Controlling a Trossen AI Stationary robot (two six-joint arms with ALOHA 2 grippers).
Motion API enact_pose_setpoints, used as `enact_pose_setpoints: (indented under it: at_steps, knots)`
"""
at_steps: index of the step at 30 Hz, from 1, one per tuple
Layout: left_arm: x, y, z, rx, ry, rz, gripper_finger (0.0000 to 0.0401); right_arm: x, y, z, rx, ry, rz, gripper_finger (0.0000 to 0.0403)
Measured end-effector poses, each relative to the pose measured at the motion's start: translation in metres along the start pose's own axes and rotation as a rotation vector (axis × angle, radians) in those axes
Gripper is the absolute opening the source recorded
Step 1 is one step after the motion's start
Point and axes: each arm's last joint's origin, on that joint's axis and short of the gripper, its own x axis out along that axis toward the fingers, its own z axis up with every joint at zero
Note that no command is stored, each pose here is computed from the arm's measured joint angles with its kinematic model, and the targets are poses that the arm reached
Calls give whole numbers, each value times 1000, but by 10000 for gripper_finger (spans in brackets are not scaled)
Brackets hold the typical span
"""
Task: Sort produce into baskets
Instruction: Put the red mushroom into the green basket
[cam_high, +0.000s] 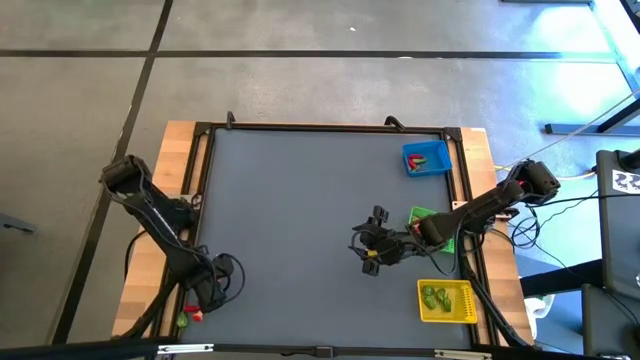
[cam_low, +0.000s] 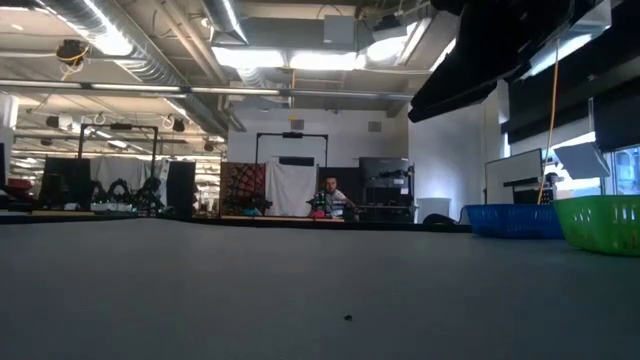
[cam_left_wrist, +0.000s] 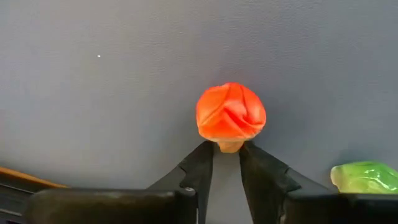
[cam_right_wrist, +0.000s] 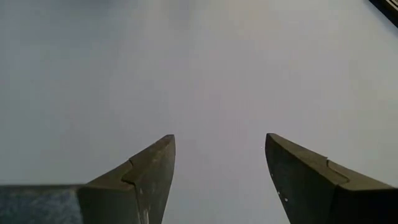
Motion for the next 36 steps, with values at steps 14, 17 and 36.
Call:
enact_pose_setpoints:
  at_steps: [14, 17, 36]
  knots:
    - [-6, 1, 1, -57, -79, -20, 110, 0, 0, 0, 7, 0, 0, 248]
    - [-6, 1, 2, -60, -99, -17, 126, 0, 0, 0, 8, 0, 0, 248]
    - [-28, -5, 32, 40, -307, -22, 21, 0, 2, 4, -1, -36, 17, 248]
